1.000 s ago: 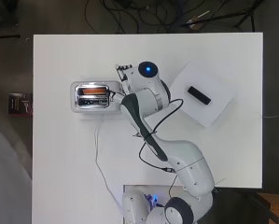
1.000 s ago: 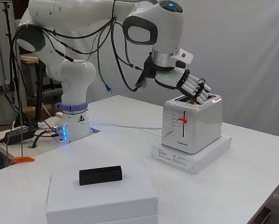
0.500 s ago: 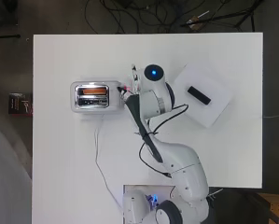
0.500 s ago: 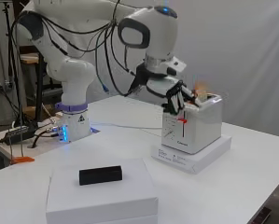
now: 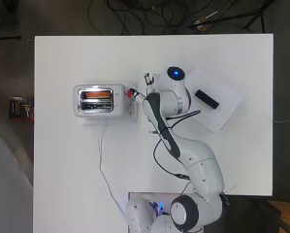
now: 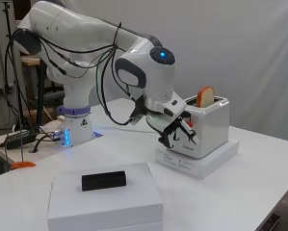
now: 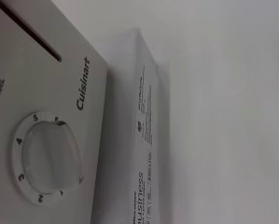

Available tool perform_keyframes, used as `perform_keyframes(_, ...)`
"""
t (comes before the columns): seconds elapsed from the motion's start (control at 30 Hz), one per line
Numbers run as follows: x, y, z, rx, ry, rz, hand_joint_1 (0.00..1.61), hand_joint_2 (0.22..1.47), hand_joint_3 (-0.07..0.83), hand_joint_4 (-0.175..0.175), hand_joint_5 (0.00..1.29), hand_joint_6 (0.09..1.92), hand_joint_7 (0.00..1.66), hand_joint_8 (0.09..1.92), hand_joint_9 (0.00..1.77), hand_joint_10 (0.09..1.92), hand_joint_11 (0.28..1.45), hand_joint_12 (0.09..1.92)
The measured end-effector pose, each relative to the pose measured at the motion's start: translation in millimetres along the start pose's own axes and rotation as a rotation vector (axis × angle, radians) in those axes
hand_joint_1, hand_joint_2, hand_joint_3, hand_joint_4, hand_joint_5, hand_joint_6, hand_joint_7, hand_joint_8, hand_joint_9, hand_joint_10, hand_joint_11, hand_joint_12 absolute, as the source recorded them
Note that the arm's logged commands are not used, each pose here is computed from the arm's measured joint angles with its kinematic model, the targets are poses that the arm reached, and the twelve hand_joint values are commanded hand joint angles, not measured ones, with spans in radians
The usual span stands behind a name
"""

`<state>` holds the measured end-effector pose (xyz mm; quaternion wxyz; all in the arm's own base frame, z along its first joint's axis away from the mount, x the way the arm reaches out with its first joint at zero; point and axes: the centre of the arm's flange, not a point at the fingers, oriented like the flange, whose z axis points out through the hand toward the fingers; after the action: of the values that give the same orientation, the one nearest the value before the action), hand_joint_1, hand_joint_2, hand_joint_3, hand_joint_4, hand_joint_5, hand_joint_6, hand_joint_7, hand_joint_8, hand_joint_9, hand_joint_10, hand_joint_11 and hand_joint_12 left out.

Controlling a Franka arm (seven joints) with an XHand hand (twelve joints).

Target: Teleoperate dual arm-hand system to toast a bread

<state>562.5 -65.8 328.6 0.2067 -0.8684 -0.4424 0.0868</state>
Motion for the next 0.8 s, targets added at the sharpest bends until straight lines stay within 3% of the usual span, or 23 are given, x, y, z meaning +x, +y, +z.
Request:
perform_keyframes(0.27, 7.4, 10.1, 28.3, 0.056, 0.0, -0.008, 0.01, 1.12, 0.004, -0.108, 0.51, 0.09, 1.48, 1.92, 1.67, 1.92, 1.3, 1.92)
perform_keyframes(0.37, 8.9, 18.1, 36.3, 0.085, 0.018, -0.017, 0.03, 1.13, 0.003, -0.123, 0.45, 0.09, 1.44, 1.92, 1.68, 1.92, 1.29, 1.92)
perform_keyframes(0.57, 3.8, 30.1, 62.3, 0.111, 0.015, -0.026, 0.09, 1.14, 0.001, -0.158, 0.32, 0.09, 1.09, 1.92, 1.44, 1.92, 1.04, 1.92)
perform_keyframes(0.8, -22.5, 55.3, 115.1, 0.181, -0.026, -0.017, 0.13, 1.16, 0.004, -0.151, 0.27, 0.09, 0.98, 1.92, 1.28, 1.92, 0.79, 1.85)
